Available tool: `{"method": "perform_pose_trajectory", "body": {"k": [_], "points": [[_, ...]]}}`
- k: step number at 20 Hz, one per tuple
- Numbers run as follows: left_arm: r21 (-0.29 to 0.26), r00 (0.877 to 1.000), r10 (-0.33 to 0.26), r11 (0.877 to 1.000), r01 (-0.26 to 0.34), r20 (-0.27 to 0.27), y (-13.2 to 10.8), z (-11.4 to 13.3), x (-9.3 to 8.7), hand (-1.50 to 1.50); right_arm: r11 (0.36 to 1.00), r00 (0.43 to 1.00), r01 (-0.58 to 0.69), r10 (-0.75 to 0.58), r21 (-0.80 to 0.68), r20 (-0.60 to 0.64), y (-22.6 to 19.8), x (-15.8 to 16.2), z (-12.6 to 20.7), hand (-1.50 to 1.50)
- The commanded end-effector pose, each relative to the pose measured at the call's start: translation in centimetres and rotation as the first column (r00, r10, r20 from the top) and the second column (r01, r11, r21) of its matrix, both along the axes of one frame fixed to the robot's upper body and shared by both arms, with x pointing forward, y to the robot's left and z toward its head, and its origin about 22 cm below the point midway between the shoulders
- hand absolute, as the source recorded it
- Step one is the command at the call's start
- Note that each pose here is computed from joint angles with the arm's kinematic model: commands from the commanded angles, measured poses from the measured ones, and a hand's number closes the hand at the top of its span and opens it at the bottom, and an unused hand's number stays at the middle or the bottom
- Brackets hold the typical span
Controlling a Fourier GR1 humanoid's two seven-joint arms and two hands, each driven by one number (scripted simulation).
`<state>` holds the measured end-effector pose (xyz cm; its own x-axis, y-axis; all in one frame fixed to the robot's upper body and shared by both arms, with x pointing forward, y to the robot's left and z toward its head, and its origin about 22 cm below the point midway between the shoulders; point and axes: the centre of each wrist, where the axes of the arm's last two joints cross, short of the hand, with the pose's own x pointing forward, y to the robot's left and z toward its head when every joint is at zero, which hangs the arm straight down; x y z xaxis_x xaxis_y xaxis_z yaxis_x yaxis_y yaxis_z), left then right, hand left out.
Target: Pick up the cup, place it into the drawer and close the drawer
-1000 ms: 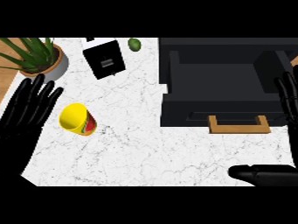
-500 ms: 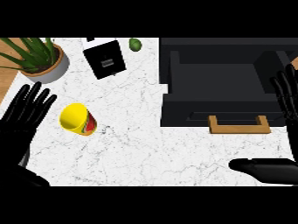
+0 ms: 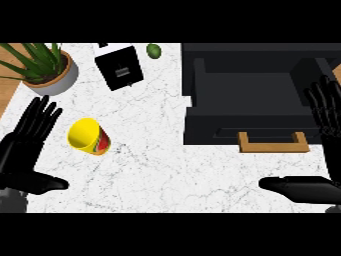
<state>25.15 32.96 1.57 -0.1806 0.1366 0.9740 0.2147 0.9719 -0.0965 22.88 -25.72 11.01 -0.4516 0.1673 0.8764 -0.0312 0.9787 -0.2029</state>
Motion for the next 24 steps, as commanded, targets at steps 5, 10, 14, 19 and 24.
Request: {"method": "perform_pose_trajectory", "body": {"k": [5,10,14,19,24], "points": [[0.085,0.993,0.092,0.993,-0.085,-0.079,1.7,-5.1,1.6,-1.5,1.0,1.0,-0.013,0.013,-0.002,0.002,-2.1,-0.2,0.9,-1.5],[0.098,0.991,0.079,0.993,-0.069,-0.107,2.2,-9.2,0.9,-1.5,1.0,1.0,-0.006,0.006,0.013,-0.006,1.0,0.0,1.2,-1.5],[0.072,0.988,0.105,0.993,-0.097,-0.116,4.3,-10.9,1.6,-1.5,1.0,1.0,-0.008,0.008,0.003,0.006,-1.4,1.2,0.9,-1.5],[0.068,0.988,0.124,0.991,-0.117,-0.097,4.8,-11.6,2.4,-1.5,1.0,1.0,-0.023,0.023,0.015,0.012,-0.1,0.6,0.0,-1.5],[0.051,0.99,0.121,0.992,-0.118,-0.07,3.4,-14.1,0.7,-1.5,0.999,1.0,-0.029,0.029,0.017,-0.005,-0.6,1.4,1.6,-1.5]]}}
